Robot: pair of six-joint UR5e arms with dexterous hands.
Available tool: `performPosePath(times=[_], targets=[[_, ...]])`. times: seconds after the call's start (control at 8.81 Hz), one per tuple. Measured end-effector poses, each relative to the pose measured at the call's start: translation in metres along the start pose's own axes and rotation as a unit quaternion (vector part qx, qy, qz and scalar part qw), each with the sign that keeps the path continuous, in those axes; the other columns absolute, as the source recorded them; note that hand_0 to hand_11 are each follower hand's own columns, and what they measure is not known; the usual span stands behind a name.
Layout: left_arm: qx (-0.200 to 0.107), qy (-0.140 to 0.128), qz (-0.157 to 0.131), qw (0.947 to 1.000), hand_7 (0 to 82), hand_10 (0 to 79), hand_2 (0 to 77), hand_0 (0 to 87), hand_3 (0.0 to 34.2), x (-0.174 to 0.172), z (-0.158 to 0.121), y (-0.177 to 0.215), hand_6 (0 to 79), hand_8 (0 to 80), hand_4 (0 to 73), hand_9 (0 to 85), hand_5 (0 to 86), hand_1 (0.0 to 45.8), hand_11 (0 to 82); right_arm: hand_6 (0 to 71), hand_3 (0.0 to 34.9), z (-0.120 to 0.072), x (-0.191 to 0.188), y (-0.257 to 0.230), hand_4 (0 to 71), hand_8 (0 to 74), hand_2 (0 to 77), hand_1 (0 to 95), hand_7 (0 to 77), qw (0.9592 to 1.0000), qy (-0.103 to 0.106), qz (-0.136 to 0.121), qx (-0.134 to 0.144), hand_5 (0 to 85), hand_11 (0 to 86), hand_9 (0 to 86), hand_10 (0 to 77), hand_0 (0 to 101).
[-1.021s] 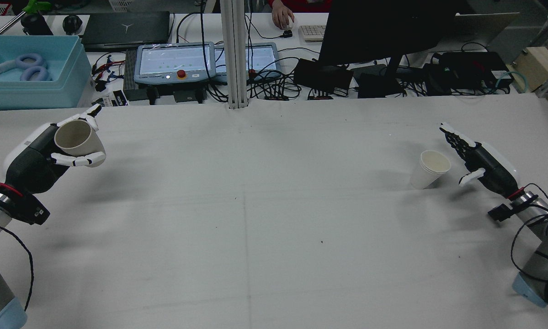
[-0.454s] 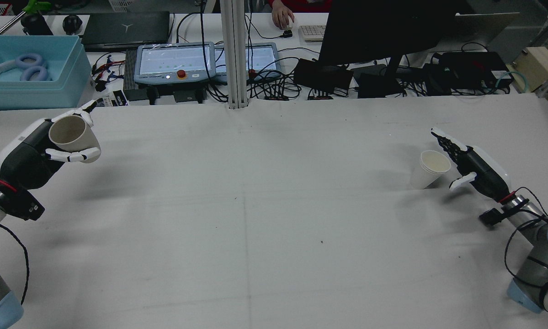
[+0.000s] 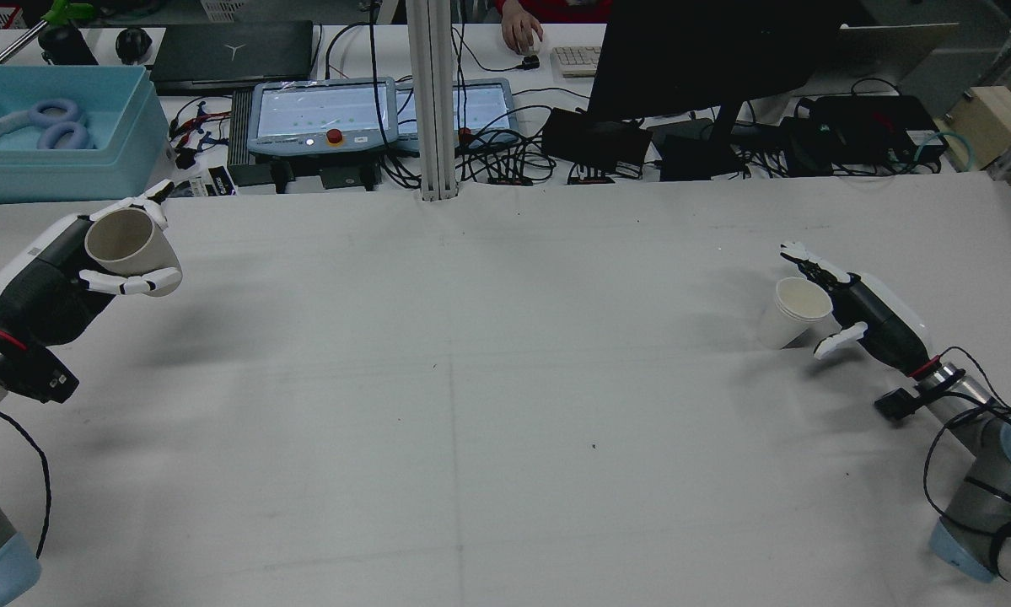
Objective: Pour water
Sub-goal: 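Reach the right hand toward the other white paper cup, then close the right hand fingers around the second cup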
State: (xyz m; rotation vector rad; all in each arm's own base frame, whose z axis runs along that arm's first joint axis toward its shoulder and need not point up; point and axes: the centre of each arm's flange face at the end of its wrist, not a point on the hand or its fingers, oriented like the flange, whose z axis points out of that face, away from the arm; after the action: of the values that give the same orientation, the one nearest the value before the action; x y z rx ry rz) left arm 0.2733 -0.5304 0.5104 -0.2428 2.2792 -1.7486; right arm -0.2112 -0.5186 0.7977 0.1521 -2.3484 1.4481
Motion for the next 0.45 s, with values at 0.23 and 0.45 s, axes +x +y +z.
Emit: performPosePath(times=[0.23,0.45], targets=[[-0.001,0.0,0.0,1.0,7.6,0.5,31.1,63.7,4.1,0.0002,0.0002,0.0003,5.5,0.0,31.1,0.5,54.5,27.3,4.4,3.3,0.0,-0.0003,0.0029,0.0014,11.5,0.5,0.0,14.7,12.0,1.0,0.001,-0.002,0.0,13.6,0.5,0.5,0.0,52],[-0.002,0.001,-0.001,1.0,7.6,0.5,31.1,63.6,4.1,0.0007,0.0004,0.0012,5.5,0.0,30.5,0.5,54.5,27.3,4.4,3.3,0.0,-0.0015,0.0106,0.0048,11.5,0.5,0.0,14.7,13.1,1.0,-0.002,0.0,0.005,14.2,0.5,0.5,0.0,53]])
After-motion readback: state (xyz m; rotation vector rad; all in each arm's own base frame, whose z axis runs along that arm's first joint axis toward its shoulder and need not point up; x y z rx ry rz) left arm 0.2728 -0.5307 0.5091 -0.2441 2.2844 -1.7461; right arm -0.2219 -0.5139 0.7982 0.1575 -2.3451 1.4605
